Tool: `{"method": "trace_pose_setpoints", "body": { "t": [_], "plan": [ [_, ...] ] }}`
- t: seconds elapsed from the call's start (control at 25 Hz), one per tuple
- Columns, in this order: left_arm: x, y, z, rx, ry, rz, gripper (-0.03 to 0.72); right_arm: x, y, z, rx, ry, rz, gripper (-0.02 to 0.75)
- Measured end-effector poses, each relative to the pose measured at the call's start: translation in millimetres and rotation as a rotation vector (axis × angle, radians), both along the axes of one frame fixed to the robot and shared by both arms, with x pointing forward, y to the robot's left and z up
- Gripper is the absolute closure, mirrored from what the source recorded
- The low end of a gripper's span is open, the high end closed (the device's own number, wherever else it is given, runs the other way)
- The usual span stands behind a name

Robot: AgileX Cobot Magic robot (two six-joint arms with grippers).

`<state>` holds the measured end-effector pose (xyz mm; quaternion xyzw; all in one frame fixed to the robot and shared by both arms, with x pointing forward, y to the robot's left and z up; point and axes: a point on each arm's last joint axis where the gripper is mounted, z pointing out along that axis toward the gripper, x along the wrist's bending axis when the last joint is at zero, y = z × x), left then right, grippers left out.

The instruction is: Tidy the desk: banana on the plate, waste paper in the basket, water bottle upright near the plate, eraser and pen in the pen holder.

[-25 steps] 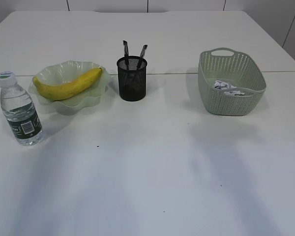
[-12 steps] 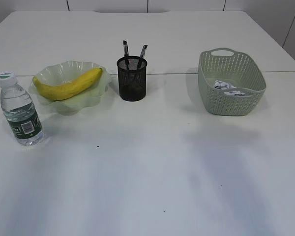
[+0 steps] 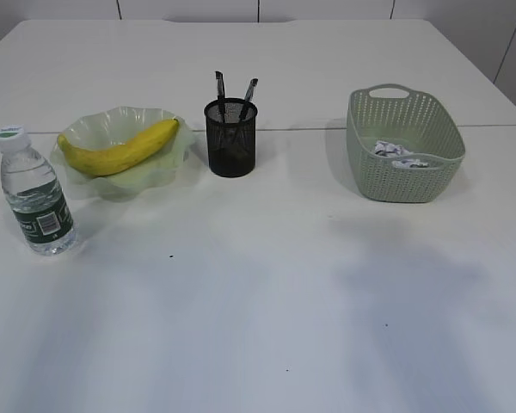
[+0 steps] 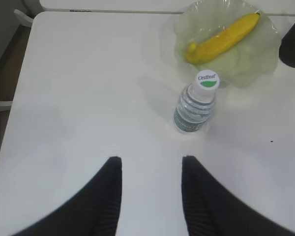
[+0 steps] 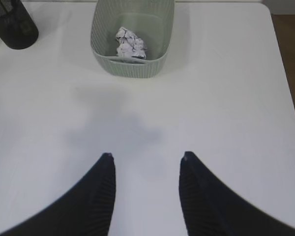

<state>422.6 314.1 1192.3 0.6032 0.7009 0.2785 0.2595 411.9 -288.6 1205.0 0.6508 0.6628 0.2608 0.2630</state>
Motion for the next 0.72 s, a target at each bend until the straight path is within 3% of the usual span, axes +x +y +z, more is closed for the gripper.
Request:
{"method": "trace_pose_setpoints", "body": {
  "t": [0.4,0.72],
  "plan": [
    [-46,-5,-31,-0.03,-0.009,0.011,0.392,-53,-5,-48,0.04,0.004,-0.048,0.417],
    [-93,-10,-56,-0.074,-0.063,-0.004,0.392,-81,-7,-63,0.073,-0.024,-0.073,0.417]
  ]
}}
